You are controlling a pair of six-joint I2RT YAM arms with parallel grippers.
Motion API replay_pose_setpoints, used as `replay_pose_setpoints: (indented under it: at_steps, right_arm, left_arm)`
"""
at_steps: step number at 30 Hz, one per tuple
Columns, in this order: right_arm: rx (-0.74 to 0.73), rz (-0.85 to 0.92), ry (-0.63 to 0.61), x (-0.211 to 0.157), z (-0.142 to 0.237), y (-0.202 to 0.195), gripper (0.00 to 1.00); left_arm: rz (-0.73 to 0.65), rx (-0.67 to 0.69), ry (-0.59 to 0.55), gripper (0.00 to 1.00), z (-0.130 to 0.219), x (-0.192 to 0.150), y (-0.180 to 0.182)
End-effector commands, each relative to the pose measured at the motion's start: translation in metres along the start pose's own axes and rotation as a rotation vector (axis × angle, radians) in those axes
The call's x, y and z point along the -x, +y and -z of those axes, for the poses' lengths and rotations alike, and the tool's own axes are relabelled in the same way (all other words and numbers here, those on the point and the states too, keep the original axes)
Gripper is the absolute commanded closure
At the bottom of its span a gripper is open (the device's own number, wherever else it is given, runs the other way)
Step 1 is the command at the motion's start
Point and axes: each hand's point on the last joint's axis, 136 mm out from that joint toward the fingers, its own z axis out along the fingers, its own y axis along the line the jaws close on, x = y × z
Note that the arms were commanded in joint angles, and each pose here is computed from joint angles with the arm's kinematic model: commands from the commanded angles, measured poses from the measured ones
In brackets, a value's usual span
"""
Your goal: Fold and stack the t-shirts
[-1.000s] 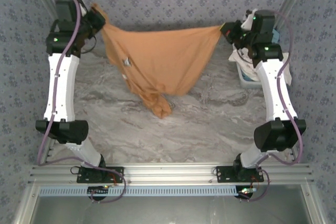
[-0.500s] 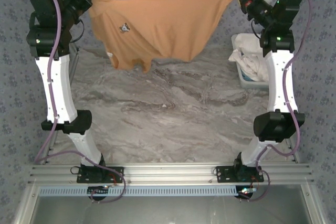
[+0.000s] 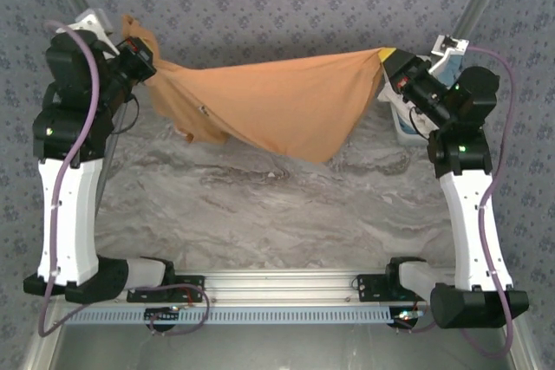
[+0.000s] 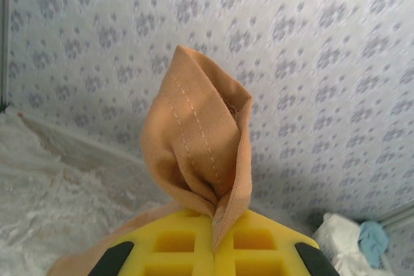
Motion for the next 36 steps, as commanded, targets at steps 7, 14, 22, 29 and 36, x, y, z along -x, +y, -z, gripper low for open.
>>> replay_pose_setpoints:
  at_steps: [7, 14, 22, 29, 36]
  right_arm:
    - [-0.064, -0.044, 0.045, 0.025, -0.081, -0.064, 1.00]
    - [0.032, -0.011, 0.000, 0.080, -0.126, -0.054, 1.00]
    - [0.110, 0.031, -0.101, 0.139, -0.109, -0.012, 1.00]
    - [-0.026, 0.014, -0.004, 0.090, -0.072, -0.039, 1.00]
    - [-0.543, -0.125, 0.355, -0.114, 0.016, -0.188, 0.71]
  left_arm:
    - [-0.013, 0.083, 0.099, 1.00, -0.108, -0.004, 0.011]
    - [0.035, -0.014, -0.012, 1.00, -0.134, 0.040, -0.005]
    - [0.030, -0.157, -0.230, 1.00, -0.049, 0.105, -0.046]
    - [-0.035, 0.013, 0.082, 1.00, -0.009, -0.002, -0.031]
    - [0.226, 0.303, 0.498, 0.84, 0.022, -0.236, 0.101]
